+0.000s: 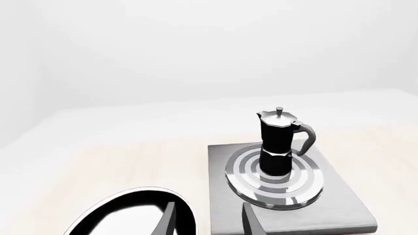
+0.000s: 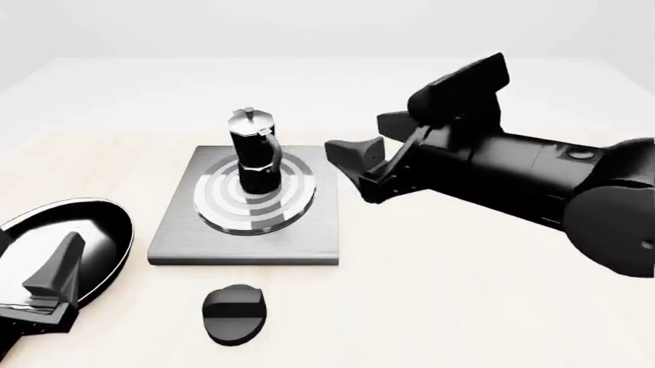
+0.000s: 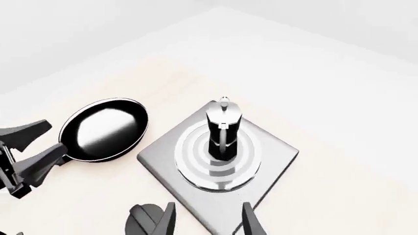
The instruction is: Turn on the stove and put the moka pot on it.
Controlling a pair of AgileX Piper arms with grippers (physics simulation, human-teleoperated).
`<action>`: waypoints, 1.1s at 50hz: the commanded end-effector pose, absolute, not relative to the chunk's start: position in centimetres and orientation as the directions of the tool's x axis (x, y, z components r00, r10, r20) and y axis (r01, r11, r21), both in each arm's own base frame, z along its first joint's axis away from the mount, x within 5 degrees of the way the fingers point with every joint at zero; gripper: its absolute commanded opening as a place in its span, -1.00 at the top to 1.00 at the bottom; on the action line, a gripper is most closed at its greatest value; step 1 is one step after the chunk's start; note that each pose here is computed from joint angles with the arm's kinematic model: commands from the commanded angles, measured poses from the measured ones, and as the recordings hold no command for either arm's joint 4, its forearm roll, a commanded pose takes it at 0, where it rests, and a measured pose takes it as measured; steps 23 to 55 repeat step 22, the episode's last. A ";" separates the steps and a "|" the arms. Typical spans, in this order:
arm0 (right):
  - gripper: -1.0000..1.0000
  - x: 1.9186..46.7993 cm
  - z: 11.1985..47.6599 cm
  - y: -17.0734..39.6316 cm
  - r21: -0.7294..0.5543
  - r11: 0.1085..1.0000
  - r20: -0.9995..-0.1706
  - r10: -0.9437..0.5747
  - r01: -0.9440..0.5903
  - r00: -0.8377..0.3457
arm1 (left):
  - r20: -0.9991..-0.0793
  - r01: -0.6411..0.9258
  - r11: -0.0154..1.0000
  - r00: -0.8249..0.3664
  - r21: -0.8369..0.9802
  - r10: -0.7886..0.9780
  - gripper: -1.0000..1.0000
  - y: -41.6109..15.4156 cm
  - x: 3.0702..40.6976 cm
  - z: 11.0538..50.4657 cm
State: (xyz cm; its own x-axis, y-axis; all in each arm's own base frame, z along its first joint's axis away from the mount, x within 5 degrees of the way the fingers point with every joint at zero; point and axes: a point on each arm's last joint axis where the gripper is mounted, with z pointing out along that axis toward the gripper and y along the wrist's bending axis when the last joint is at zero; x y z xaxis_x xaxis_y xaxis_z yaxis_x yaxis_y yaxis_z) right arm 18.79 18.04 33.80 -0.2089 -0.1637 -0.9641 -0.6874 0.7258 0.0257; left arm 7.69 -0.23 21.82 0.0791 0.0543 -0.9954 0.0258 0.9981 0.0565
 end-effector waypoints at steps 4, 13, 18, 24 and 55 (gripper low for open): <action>-1.00 14.2 34.4 10.8 -0.036 0.792 -0.989 -0.116 -0.609 -0.092 | -0.995 0.029 0.998 0.083 0.062 0.059 -1.00 -0.3 7.5 21.8; -1.00 11.6 32.9 6.4 0.007 0.877 -0.998 -0.024 -0.481 -0.058 | -0.995 0.037 0.997 0.083 0.062 0.059 -1.00 -0.3 7.6 21.8; -1.00 9.5 31.9 5.0 -0.007 0.885 -0.999 -0.031 -0.465 -0.044 | -0.995 0.037 0.997 0.085 0.061 0.058 -1.00 -0.3 7.5 21.8; -1.00 7.9 30.8 3.8 -0.003 0.902 -0.999 -0.024 -0.432 -0.043 | -0.995 0.037 0.998 0.088 0.060 0.057 -1.00 -0.3 7.5 21.9; -1.00 7.9 30.8 3.8 -0.003 0.902 -0.999 -0.024 -0.432 -0.043 | -0.995 0.037 0.998 0.088 0.060 0.057 -1.00 -0.3 7.5 21.9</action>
